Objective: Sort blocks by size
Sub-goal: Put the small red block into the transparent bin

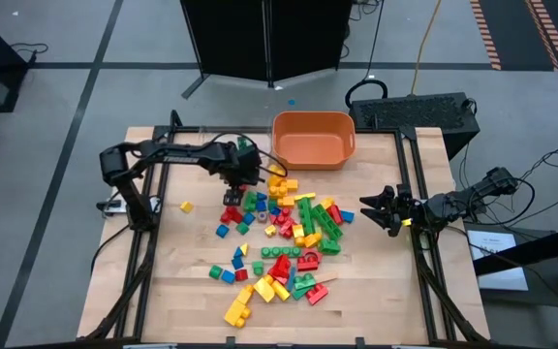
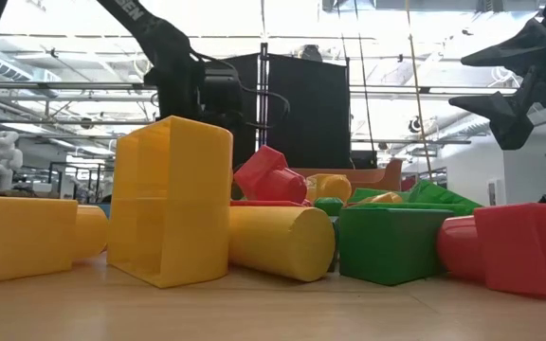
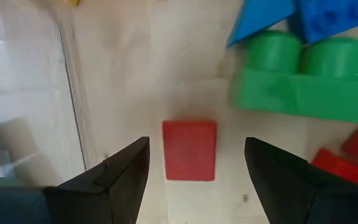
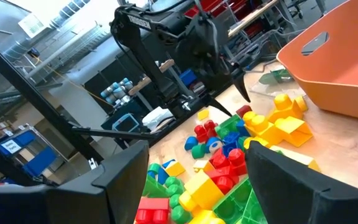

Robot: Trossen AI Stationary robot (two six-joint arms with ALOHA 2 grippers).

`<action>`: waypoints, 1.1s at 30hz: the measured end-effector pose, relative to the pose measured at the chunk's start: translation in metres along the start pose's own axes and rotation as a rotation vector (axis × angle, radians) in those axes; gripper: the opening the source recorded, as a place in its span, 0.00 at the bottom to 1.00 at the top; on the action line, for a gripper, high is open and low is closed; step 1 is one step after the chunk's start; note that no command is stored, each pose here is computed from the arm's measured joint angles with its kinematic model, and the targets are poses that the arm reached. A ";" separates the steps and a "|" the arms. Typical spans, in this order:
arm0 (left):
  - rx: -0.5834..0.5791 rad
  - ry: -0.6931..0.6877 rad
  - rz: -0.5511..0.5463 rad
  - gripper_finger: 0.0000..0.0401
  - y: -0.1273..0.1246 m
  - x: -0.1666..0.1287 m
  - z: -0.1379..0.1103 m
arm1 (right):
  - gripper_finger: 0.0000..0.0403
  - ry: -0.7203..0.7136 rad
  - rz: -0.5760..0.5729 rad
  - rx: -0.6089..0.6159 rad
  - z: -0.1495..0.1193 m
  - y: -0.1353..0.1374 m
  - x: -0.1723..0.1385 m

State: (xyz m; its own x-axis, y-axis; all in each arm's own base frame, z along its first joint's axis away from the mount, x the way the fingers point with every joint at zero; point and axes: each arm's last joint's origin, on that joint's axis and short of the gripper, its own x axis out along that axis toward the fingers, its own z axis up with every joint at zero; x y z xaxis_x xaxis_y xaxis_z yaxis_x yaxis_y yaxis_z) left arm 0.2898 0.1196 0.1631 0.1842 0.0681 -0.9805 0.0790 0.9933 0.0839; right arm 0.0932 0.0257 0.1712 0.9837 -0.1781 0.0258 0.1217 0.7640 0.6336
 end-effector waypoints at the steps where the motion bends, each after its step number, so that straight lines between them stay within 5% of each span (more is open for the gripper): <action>1: -0.005 0.006 -0.001 0.66 0.001 0.002 -0.001 | 0.65 0.000 0.000 0.000 0.000 0.000 0.000; 12: -0.012 0.049 -0.017 0.63 0.004 0.020 0.000 | 0.65 0.000 0.000 -0.001 0.000 0.000 0.000; 21: -0.064 0.061 -0.032 0.30 0.002 0.024 0.001 | 0.65 0.000 0.000 0.001 0.000 0.000 0.000; 33: -0.171 0.000 -0.085 0.30 -0.016 -0.014 0.002 | 0.65 0.000 0.000 -0.002 0.000 0.000 0.000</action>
State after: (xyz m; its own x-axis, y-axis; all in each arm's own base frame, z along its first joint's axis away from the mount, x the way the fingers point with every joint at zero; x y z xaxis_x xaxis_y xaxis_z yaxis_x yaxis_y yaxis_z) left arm 0.2876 0.1024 0.1756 0.1837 -0.0163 -0.9828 -0.0736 0.9968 -0.0303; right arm 0.0932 0.0257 0.1711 0.9836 -0.1784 0.0256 0.1224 0.7654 0.6318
